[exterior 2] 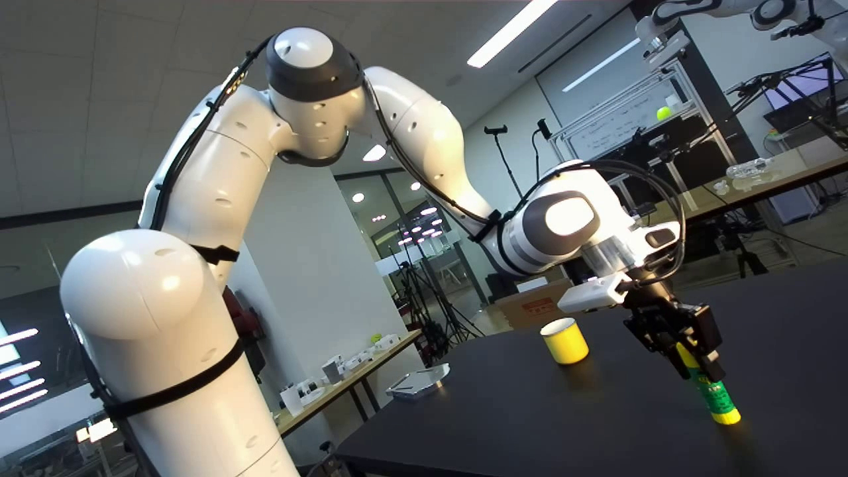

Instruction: Put the glue stick in the mug, remove the glue stick from the mug, place the glue stick in the mug

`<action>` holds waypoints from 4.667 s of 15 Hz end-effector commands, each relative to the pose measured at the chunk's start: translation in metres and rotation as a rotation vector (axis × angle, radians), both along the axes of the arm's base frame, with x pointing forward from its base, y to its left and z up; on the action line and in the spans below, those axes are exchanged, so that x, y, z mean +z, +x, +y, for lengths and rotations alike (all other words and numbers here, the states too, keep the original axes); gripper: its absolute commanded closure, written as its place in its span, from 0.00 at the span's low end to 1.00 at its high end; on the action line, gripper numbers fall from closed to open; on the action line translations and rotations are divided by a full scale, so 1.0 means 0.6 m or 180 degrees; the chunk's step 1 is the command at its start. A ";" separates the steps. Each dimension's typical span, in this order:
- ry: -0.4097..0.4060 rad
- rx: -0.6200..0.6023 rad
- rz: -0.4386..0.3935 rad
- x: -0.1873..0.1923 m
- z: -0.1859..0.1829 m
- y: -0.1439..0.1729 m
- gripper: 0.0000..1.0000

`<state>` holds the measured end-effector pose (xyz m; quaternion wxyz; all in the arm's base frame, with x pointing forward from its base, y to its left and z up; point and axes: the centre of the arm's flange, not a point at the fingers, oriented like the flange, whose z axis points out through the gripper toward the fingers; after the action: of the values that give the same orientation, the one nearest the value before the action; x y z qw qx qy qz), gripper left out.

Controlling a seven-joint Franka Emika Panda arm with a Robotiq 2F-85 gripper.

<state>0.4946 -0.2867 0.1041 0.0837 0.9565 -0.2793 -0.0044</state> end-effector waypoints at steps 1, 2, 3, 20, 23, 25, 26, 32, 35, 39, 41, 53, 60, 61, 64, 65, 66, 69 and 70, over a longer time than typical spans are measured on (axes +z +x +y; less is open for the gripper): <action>0.0109 -0.0204 0.0123 0.014 0.024 0.020 0.81; 0.0155 -0.0183 0.0109 0.026 0.039 0.027 0.89; 0.0187 -0.0149 0.0081 0.041 0.056 0.034 0.91; 0.0428 0.0844 -0.0508 0.260 0.326 0.152 0.66; 0.0422 0.0852 -0.0472 0.260 0.316 0.174 0.91; 0.0360 0.0878 -0.0443 0.260 0.309 0.223 0.91; 0.0344 0.0950 -0.0450 0.262 0.311 0.239 0.91; 0.0302 0.1187 -0.0466 0.247 0.373 0.312 0.91; 0.0331 0.1319 -0.0430 0.212 0.426 0.324 0.91; 0.0345 0.1514 -0.0519 0.170 0.479 0.345 0.91; 0.0354 0.1552 -0.0584 0.158 0.491 0.362 0.91; 0.0527 0.1336 -0.0126 0.076 0.474 0.409 0.91; 0.0547 0.1329 0.0019 0.058 0.477 0.413 0.91; 0.0545 0.1326 0.0025 0.055 0.476 0.413 0.91; 0.0533 0.1334 0.0024 0.046 0.473 0.414 0.91; 0.0531 0.1329 0.0029 0.041 0.472 0.414 0.91; 0.0531 0.1324 0.0035 0.037 0.471 0.414 0.91; 0.0536 0.1320 0.0044 0.029 0.470 0.414 0.91; 0.0535 0.1317 0.0036 0.029 0.471 0.415 0.91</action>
<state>0.7298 -0.0026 0.1210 0.0012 0.9980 -0.0615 -0.0157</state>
